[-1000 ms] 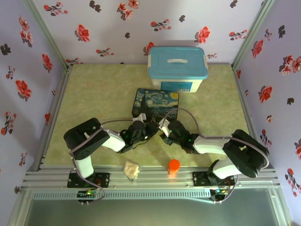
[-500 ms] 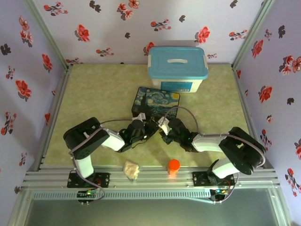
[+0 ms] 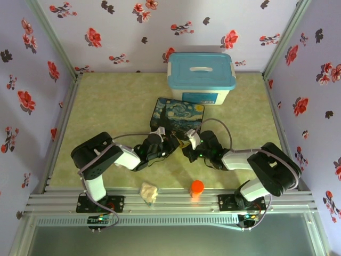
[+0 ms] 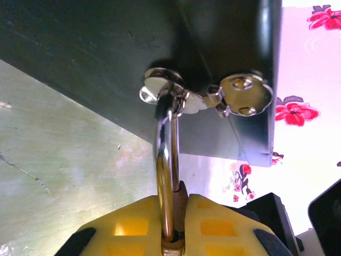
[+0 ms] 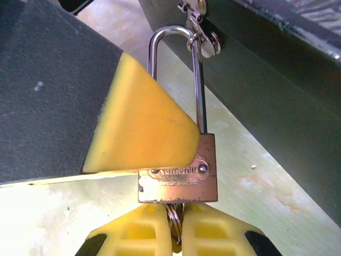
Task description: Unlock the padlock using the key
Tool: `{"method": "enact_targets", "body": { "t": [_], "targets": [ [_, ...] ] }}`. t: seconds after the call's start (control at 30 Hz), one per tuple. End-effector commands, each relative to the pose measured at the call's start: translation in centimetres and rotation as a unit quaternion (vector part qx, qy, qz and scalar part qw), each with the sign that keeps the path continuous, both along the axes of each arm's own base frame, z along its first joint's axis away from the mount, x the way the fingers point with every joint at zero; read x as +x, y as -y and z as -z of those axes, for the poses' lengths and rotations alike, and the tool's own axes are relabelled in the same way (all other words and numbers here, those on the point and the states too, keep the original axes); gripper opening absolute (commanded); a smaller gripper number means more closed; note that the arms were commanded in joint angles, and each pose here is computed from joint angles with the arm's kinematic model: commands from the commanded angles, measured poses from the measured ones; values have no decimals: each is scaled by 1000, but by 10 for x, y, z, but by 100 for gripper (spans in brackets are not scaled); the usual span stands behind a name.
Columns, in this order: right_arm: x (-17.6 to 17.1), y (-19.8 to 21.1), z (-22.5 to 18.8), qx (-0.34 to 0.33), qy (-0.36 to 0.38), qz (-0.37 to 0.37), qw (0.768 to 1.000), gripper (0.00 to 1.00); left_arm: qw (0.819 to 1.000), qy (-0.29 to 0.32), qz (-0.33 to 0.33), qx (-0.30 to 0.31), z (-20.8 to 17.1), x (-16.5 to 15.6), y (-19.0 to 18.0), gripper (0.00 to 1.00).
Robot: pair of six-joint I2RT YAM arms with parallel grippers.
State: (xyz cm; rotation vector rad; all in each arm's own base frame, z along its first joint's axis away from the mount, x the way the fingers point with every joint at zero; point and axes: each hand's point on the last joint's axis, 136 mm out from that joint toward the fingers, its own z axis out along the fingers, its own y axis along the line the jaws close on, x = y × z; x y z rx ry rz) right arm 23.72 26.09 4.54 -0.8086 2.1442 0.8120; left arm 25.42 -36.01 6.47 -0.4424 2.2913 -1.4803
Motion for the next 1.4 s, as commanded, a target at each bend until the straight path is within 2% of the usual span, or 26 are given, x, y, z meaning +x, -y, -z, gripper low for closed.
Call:
{"method": "enact_targets", "body": {
  "t": [0.0, 0.13, 0.27, 0.43, 0.63, 0.7, 0.8, 0.9, 1.17, 1.37],
  "targets": [
    [2, -16, -35, 72, 19, -15, 997, 0, 1000, 20, 17, 5, 0, 0, 1, 2],
    [1, -6, -27, 40, 8, 2, 999, 35, 999, 19, 20, 22, 4, 1, -4, 2],
    [-1, 10, -29, 24, 30, 25, 999, 42, 996, 25, 38, 76, 7, -1, -7, 2],
    [13, 30, -33, 8, 48, 95, 994, 48, 992, 19, 53, 114, 14, 1, -14, 2],
    [30, 38, -27, -14, 29, 153, 988, 48, 980, 8, 74, 182, 30, -1, -29, 4],
    [33, 38, -27, -8, 32, 162, 986, 46, 979, 5, 79, 189, 33, 1, -35, 8],
    [36, 41, -26, -7, 33, 175, 984, 45, 977, -5, 77, 200, 39, 3, -47, 8],
    [35, 42, -23, -12, 29, 176, 984, 43, 968, -7, 86, 237, 43, 2, -55, 8],
    [35, 47, -19, -21, 27, 186, 982, 40, 916, -6, 112, 386, 43, 4, -90, 12],
    [37, 47, -18, -25, 24, 191, 981, 39, 874, -4, 122, 469, 44, 8, -108, 13]
  ]
}}
